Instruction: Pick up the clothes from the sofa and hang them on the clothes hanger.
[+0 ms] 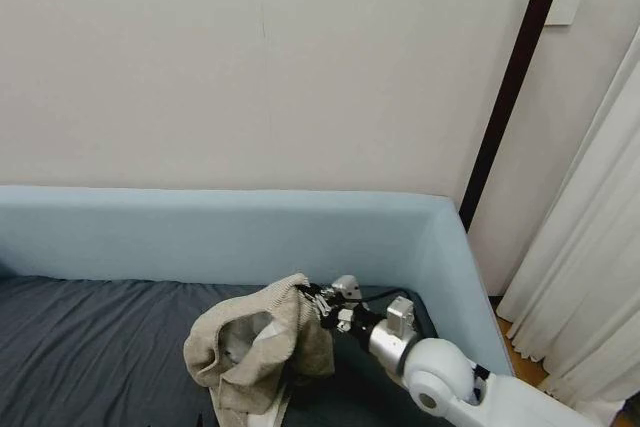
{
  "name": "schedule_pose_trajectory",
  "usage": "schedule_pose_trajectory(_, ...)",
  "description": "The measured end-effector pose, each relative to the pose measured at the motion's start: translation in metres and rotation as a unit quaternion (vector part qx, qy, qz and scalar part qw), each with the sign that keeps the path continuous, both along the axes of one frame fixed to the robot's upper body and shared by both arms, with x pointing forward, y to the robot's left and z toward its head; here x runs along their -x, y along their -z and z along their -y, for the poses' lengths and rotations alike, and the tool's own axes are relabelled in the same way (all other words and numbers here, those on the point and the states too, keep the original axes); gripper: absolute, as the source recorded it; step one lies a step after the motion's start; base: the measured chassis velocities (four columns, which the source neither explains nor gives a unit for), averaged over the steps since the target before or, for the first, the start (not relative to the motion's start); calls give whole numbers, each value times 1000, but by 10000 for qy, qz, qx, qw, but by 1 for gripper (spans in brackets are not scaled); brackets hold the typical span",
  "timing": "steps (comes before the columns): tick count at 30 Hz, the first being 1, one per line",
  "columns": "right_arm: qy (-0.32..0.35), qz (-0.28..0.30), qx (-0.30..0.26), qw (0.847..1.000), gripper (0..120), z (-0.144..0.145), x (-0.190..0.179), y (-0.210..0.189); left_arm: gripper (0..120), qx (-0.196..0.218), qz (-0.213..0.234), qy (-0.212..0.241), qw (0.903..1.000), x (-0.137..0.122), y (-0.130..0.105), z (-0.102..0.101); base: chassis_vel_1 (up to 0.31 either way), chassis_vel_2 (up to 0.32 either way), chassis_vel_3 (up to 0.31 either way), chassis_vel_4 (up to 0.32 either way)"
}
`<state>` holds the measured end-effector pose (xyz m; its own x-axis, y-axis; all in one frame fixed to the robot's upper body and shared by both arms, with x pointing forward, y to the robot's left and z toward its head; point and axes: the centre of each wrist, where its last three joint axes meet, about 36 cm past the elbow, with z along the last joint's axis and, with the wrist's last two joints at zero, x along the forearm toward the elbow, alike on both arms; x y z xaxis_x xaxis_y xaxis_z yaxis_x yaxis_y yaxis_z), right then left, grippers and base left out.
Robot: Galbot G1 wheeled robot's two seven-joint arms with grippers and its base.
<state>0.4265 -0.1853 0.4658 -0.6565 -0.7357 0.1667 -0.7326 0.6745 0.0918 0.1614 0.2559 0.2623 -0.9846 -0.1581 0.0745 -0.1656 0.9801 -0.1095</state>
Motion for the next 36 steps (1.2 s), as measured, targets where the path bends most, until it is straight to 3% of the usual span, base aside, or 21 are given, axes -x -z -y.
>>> schedule_pose_trajectory(5, 275, -66, 364, 9989, 0, 24, -10, 52, 100, -33, -19, 73, 10000, -1, 1, 1, 0, 0, 0, 0)
schedule_pose_trajectory(10, 717, -171, 692, 9949, 0, 44, -38, 144, 100, -142, -85, 187, 9997, 4, 2, -1, 0, 0, 0, 0)
schedule_pose_trajectory(15, 1052, -286, 822, 9906, 0, 56, -58, 179, 100, -149, -89, 189, 9997, 5, 1, 0, 0, 0, 0, 0)
schedule_pose_trajectory(22, 1324, -316, 828, 9872, 21, 57, -58, 186, 100, -124, -105, 209, 9997, 4, 4, 3, 0, 0, 0, 0)
schedule_pose_trajectory(32, 1708, -392, 312, 9840, 57, 57, -40, 133, 100, -110, -68, 308, 9994, -3, 6, 5, 0, 0, 0, 0)
schedule_pose_trajectory(36, 1805, -666, 158, 9812, 71, 62, -36, 122, 100, -115, -81, 347, 9993, -4, 7, 5, 0, 0, 0, 0)
